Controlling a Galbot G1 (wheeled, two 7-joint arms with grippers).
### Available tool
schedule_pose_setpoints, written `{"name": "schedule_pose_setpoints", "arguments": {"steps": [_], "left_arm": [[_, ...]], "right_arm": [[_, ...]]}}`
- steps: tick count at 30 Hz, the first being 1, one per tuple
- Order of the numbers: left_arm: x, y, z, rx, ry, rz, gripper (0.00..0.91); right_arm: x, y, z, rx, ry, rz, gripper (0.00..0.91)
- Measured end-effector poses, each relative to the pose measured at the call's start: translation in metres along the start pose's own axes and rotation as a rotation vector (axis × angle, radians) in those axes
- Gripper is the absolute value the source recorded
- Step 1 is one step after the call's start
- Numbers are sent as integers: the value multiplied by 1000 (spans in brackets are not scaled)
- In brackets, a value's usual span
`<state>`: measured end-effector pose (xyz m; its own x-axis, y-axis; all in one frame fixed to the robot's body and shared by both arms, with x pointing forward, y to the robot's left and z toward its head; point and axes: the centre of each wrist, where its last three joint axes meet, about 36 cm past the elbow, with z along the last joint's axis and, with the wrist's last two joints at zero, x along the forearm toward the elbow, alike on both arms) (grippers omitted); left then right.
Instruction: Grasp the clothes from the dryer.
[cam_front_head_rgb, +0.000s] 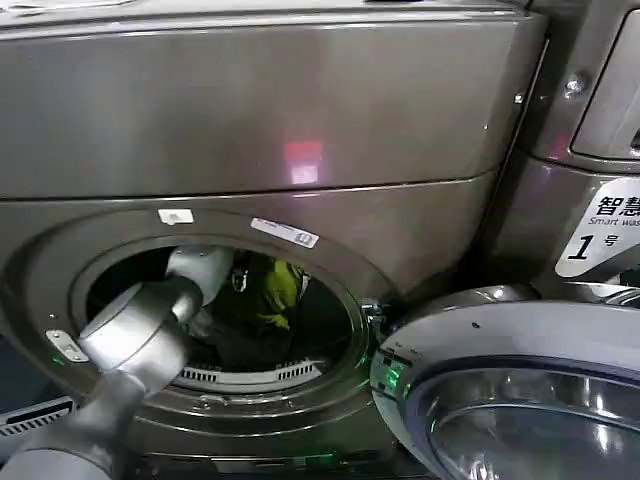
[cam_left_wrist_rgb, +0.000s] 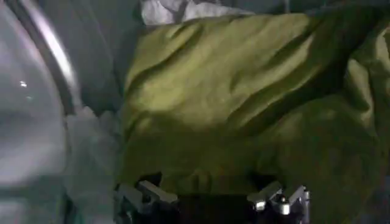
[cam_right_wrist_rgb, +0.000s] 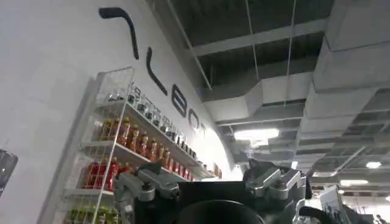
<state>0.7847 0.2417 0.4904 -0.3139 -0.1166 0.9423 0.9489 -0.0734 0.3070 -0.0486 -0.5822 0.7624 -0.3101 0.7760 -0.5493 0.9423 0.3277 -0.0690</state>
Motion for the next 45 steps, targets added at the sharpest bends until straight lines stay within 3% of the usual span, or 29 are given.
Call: {"name": "schedule_pose_setpoints", "arguments": {"steps": [3,5,8,20,28,35,45], "left_arm": [[-3,-2,1,4,5,15,307],[-5,-4,2,8,7,25,102],[-6,-4,3,11,2,33,0],[7,5,14,74,-64,-9,0],[17,9,0,256,-313,-161,0],[4,-10,-24,522,-565,-390,0],[4,-71,-55,972,-877,-874,0]], "right_arm": [[0,-1,1,0,1,2,907],[0,-1,1,0,1,3,907],[1,-2,1,1,3,5,907],[0,0,3,3,9,4,907],[0,2,3,4,10,-1,907],[0,1,3,3,5,3,907],[1,6,-1,8,-29,1,907]]}}
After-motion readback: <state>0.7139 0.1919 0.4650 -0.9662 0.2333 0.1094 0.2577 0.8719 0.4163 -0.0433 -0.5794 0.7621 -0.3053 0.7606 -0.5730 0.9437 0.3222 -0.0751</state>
